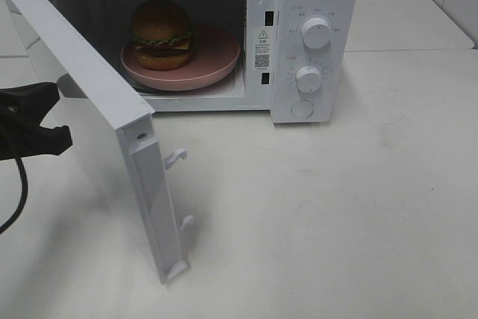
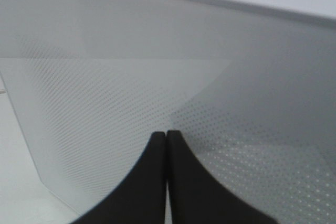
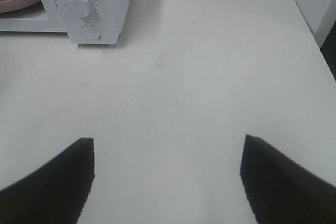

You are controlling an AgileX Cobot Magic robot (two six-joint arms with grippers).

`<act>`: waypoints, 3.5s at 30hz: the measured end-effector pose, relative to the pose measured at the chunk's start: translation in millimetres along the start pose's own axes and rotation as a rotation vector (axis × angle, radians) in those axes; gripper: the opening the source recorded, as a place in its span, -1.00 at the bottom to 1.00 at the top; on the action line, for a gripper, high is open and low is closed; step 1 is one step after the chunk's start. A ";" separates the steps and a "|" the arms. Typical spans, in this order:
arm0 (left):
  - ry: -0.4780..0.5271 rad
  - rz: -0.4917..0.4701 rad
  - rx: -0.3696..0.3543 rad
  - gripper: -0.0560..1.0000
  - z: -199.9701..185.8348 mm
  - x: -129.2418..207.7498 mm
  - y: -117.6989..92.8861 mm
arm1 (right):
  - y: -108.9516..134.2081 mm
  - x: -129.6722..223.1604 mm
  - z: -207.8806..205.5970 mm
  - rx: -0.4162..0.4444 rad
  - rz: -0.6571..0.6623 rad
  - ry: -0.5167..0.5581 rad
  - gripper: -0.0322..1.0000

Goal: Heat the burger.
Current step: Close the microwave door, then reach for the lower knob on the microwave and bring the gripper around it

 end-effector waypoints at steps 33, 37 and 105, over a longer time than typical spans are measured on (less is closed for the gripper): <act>-0.038 -0.049 -0.018 -0.89 130.8 -26.7 -86.5 | 0.0 0.0 0.0 0.000 0.000 0.000 0.52; -0.036 -0.068 -0.036 -0.89 140.8 -31.5 -87.7 | 0.0 0.0 0.0 0.000 0.000 0.000 0.52; 0.914 0.070 0.392 0.98 29.1 -37.2 -90.4 | 0.0 0.0 0.0 0.000 0.000 0.000 0.51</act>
Point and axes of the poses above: a point on each arm's last joint axis where the gripper is mounted, z pointing out along that axis toward the gripper, y along the wrist's bending axis when the last joint is at zero, x = y × z, the point moved 5 cm from there along z, pointing out along that axis toward the gripper, and after that the axes turned 2 degrees about z, right-handed, at the moved point
